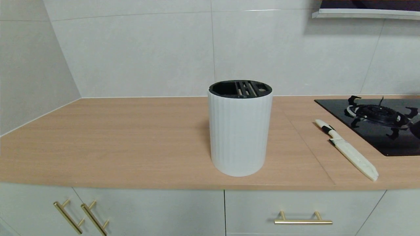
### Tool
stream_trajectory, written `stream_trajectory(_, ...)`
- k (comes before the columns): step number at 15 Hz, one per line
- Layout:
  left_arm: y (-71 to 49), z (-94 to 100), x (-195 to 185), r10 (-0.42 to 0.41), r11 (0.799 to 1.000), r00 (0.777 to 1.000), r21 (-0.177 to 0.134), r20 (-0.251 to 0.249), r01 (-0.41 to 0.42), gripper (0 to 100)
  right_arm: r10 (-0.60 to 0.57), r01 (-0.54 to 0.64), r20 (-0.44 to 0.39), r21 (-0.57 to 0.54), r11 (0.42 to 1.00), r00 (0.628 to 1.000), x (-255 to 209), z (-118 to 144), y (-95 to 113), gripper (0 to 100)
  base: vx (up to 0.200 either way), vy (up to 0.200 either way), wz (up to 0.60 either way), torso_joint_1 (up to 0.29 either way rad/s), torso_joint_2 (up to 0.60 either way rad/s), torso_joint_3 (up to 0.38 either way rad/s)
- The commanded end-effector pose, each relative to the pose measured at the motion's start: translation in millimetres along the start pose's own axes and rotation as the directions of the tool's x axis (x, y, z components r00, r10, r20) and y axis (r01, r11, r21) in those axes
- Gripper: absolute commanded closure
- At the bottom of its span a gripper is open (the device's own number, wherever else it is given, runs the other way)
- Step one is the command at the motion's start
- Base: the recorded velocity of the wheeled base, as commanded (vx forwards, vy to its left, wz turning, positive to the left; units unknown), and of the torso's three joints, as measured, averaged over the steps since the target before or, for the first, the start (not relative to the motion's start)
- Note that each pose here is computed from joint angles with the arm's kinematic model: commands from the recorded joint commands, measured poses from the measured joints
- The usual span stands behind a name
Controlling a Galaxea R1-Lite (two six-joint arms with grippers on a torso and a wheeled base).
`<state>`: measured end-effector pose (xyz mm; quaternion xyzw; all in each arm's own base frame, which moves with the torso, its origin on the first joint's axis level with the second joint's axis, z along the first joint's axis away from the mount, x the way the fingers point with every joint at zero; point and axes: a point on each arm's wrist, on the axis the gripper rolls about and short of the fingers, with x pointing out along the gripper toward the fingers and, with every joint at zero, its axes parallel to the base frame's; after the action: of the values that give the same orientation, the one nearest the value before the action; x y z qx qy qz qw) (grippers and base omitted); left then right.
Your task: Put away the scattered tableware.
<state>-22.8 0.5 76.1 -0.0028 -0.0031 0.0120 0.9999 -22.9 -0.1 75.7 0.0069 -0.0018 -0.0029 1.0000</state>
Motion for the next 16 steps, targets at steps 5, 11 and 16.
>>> stream_trajectory(5, 0.0, 0.0, 0.0, 0.001, 1.0, 1.0, -0.001, 0.0, -0.001, 0, 0.0, 0.0, -0.001, 0.0, 1.0, 1.0, 0.1, 0.1, 0.0, 0, 0.0, 0.0, 0.0, 0.203, -0.49, -0.286)
stream_trajectory(11, 0.0, 0.0, 0.0, 0.001, 1.0, 1.0, -0.001, 0.0, -0.001, 0, 0.0, 0.0, -0.001, 0.0, 1.0, 1.0, 0.1, 0.1, 0.0, 0, 0.0, 0.0, 0.0, 0.233, -0.52, -0.289)
stream_trajectory(16, 0.0, 0.0, 0.0, 0.001, 1.0, 1.0, -0.001, 0.0, -0.001, 0, 0.0, 0.0, -0.001, 0.0, 1.0, 1.0, 0.1, 0.1, 0.0, 0, 0.0, 0.0, 0.0, 0.255, -0.56, -0.302)
